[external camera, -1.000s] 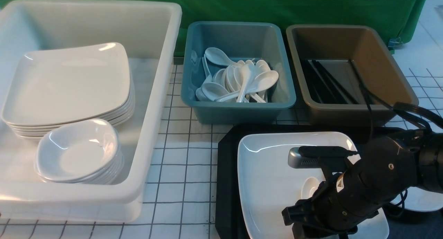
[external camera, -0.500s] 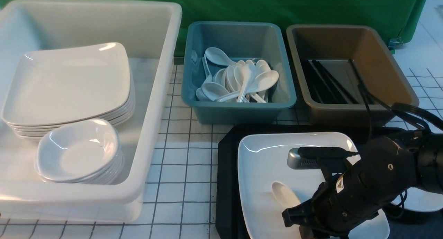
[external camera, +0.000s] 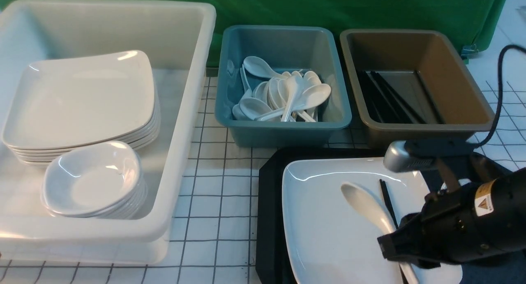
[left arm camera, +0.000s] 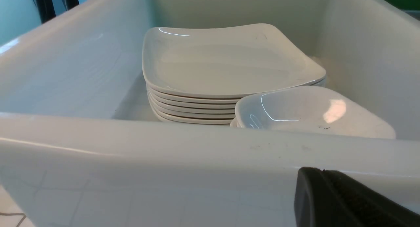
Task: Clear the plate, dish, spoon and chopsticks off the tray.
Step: Use the right arm to put the soup spoon into the small storage box in the middle
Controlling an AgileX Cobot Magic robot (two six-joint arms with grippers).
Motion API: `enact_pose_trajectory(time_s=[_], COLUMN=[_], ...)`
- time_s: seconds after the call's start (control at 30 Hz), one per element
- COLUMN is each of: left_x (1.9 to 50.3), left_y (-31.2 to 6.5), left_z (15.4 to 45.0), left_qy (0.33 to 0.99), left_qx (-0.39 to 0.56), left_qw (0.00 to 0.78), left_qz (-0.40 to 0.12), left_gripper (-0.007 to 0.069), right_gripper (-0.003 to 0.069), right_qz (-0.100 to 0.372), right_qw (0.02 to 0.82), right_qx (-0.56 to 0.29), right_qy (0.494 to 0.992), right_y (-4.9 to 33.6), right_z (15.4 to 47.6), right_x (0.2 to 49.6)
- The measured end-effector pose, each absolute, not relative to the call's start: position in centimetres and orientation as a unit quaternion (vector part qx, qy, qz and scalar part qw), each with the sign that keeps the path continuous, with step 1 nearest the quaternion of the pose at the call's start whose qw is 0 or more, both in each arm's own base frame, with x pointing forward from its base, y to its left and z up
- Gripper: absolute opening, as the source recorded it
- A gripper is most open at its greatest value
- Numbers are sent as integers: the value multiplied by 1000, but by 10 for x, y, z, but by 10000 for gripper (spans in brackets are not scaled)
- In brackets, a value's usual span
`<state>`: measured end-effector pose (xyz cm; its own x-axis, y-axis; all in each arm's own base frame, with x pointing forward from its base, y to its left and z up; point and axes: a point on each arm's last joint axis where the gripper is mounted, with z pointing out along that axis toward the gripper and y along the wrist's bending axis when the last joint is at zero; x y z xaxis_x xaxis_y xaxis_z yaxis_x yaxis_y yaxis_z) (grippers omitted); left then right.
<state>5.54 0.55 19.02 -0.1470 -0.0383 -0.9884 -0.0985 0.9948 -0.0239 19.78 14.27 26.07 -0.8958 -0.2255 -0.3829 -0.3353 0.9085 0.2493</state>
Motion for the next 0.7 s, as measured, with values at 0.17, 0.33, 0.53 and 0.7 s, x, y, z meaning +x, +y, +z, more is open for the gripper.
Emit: enact_pose_trajectory(time_s=[0.17, 0.33, 0.53, 0.7], left_x=[55, 55, 55, 55], left_y=[6, 6, 6, 6], left_z=[190, 190, 190, 190], left_qy=[757, 757, 757, 757], left_qx=[-45, -45, -45, -45], left_qw=[651, 651, 651, 651], left_qz=[23, 23, 23, 23], left_gripper=[22, 22, 22, 22], right_gripper=[111, 111, 115, 122], right_qz=[164, 164, 169, 182], right_qw=[258, 308, 317, 335], right_qx=[-128, -82, -63, -38], right_qy=[943, 934, 931, 924], right_y=[140, 137, 158, 177], right_z=[296, 309, 296, 278], right_x=[230, 285, 356, 404])
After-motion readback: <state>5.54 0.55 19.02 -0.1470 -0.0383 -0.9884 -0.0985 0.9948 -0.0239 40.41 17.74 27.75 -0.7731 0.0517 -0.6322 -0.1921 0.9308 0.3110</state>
